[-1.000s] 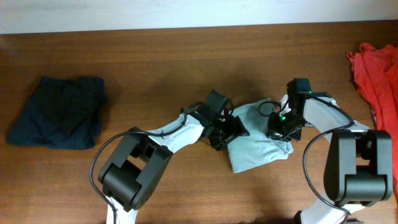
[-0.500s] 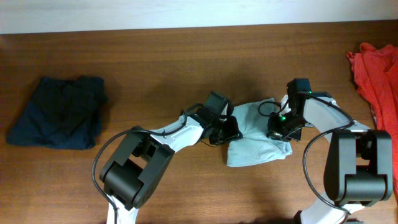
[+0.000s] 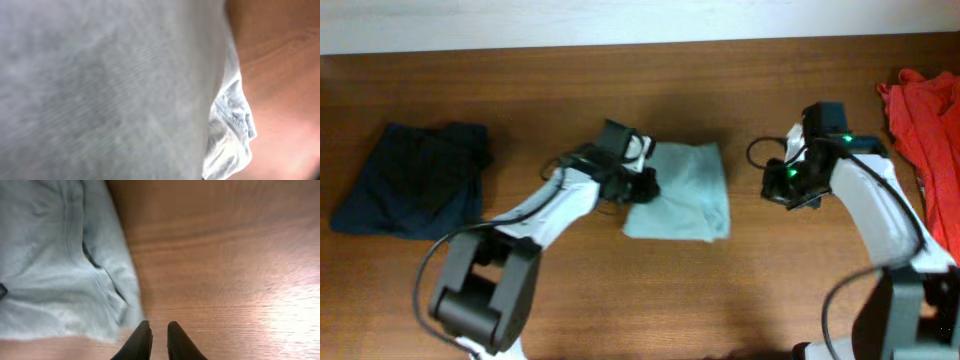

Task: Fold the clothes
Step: 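Carry the blue bundle left with the left gripper onto the navy garment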

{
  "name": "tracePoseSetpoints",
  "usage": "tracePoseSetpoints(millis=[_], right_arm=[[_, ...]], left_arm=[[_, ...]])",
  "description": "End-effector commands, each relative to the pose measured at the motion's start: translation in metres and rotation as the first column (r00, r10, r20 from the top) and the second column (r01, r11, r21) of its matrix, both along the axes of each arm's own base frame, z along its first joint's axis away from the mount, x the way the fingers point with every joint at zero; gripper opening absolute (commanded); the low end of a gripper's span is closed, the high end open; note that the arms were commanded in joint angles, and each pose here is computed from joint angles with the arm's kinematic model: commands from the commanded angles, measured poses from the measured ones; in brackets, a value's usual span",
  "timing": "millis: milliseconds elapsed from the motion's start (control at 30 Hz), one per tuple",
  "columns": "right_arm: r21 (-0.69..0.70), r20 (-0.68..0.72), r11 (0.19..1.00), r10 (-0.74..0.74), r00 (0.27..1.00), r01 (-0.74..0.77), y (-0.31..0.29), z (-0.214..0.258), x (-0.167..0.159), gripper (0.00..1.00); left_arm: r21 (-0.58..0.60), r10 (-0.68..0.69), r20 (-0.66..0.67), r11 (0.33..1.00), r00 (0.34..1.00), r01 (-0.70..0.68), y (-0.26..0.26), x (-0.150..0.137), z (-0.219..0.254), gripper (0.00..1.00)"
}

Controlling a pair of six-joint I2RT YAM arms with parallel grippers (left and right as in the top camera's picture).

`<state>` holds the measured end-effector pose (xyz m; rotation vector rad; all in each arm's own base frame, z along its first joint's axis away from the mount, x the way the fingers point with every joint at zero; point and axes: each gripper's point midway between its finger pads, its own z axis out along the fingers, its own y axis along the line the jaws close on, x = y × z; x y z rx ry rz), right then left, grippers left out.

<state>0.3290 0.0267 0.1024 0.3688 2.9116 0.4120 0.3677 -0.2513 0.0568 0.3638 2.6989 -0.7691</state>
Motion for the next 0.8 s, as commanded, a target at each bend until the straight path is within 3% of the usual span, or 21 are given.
tracePoseSetpoints(millis=[0,167,500,767], right_arm=[[-0.008,0.068,1.0,0.005,0.998,-0.004,-0.002,0.022,0.001,0.18],[-0.006,0.055,1.0,0.001,0.999,-0.001,-0.001,0.025,-0.005,0.18],[-0.004,0.023,1.0,0.002,1.0,-0.001,-0.001,0.023,-0.012,0.18],[-0.005,0.017,1.0,0.001,1.0,-0.001,-0.001,0.023,-0.013,0.18]], left_arm=[[0.139,-0.075,0.215,0.989,0.974,0.046,0.049,0.031,0.026,0.0],[0.189,-0.038,0.264,0.982,0.964,-0.013,0.109,0.055,0.03,0.0],[0.21,0.218,0.377,0.927,0.9,-0.312,0.264,0.103,0.066,0.0],[0.204,0.419,0.407,0.825,0.812,-0.528,0.378,0.098,0.103,0.0]])
